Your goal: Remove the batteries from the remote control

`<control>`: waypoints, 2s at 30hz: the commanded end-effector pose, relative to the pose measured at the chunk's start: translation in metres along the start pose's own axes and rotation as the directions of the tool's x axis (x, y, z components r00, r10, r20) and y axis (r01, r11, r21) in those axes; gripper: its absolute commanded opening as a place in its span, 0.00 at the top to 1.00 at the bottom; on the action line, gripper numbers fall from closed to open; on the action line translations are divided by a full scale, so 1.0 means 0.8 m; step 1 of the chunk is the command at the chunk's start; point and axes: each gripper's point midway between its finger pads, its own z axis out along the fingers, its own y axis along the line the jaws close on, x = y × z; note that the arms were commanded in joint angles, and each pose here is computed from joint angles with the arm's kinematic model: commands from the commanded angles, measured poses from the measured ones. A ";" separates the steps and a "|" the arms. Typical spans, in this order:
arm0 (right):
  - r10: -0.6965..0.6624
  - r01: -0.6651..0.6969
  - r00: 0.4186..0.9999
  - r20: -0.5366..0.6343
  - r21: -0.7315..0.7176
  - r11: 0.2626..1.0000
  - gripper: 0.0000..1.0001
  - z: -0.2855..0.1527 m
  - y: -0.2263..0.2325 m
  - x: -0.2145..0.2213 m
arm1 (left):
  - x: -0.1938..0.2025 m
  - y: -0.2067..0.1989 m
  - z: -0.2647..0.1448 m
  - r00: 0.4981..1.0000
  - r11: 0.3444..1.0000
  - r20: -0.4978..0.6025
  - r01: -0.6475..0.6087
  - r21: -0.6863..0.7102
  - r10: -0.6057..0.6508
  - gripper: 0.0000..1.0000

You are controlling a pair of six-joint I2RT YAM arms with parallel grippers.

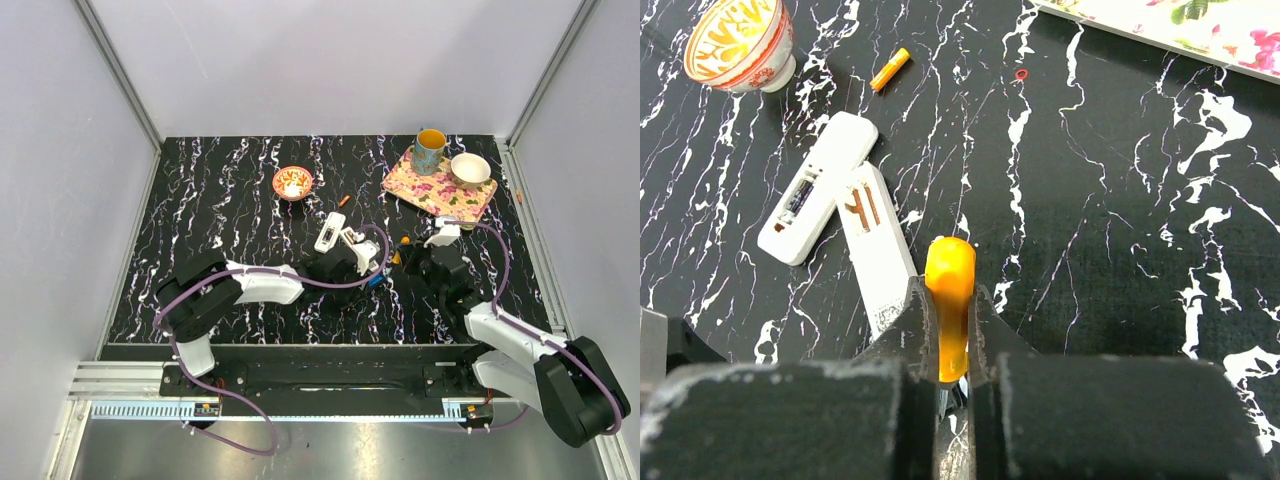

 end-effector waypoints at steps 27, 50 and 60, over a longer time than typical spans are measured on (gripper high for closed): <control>0.006 0.003 0.994 0.109 -0.077 0.997 1.00 0.027 0.019 -0.015 | 0.074 0.041 -0.001 0.979 0.993 -0.202 -0.011 -0.114 -0.012 0.89; -0.004 0.006 1.000 0.023 -0.092 0.996 1.00 0.035 0.025 0.003 | 0.078 0.041 0.001 0.978 0.994 -0.210 -0.016 -0.111 -0.008 0.89; 0.180 -0.192 0.981 -0.076 -0.221 0.956 1.00 0.024 0.057 0.029 | 0.082 0.041 0.004 0.976 0.994 -0.217 -0.011 -0.106 -0.012 0.91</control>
